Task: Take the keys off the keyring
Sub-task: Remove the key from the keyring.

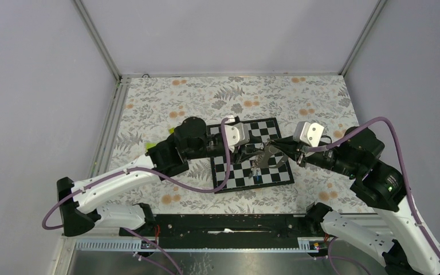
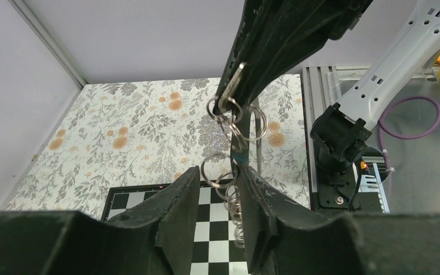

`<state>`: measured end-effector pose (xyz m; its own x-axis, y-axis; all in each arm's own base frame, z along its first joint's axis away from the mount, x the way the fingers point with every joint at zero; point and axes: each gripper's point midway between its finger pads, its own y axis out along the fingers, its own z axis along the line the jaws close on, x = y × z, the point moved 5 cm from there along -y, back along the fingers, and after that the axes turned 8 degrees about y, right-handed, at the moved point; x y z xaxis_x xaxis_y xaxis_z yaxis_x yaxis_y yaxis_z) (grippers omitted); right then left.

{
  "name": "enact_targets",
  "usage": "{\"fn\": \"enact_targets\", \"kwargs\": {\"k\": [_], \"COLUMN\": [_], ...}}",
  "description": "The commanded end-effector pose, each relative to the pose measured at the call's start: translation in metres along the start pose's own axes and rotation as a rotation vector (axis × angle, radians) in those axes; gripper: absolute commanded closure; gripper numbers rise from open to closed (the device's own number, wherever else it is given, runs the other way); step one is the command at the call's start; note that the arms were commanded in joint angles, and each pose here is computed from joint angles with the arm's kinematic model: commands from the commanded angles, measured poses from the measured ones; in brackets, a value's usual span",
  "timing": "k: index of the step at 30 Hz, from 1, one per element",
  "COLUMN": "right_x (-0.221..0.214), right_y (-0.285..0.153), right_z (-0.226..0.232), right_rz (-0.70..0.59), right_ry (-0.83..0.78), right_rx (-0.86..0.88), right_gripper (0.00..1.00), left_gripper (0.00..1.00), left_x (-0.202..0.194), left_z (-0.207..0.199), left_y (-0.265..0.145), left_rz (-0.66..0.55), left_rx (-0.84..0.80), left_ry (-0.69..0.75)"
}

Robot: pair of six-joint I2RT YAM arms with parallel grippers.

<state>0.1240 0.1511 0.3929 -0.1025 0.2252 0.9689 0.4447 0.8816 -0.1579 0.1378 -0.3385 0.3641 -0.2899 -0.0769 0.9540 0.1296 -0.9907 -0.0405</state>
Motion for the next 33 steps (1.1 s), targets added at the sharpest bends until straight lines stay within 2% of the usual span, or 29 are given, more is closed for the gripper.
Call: {"fn": "enact_targets", "kwargs": {"k": [1,7,14,23,33], "right_x": [0.027,0.026,0.023,0.025,0.029], "right_y": [-0.006,-0.005,-0.004,-0.006,-0.007], "right_z": [-0.007,-0.008,-0.008,-0.007,-0.006], "right_rz": [-0.104,-0.104,-0.105,-0.117,-0.132], "right_ry": [-0.036,-0.02,-0.015,-0.01,-0.007], "right_rx": [-0.05,-0.056,-0.062,-0.061,-0.051], "right_gripper": [1.0,1.0,1.0,1.0,1.0], "left_gripper": [0.63,0.63,0.66,0.75,0.71], "left_x": [0.027,0.036,0.046,0.048,0.042], "left_z": [0.008,0.009,0.001,-0.007,-0.01], "left_y": [-0.009,-0.015,-0.015,-0.013,-0.007], "left_rz": [-0.148,-0.279,-0.336,-0.352,-0.342], "left_rx": [0.081,0.127,0.061,-0.005,-0.035], "left_ry": [0.009,0.002,0.013,0.017,0.004]}}
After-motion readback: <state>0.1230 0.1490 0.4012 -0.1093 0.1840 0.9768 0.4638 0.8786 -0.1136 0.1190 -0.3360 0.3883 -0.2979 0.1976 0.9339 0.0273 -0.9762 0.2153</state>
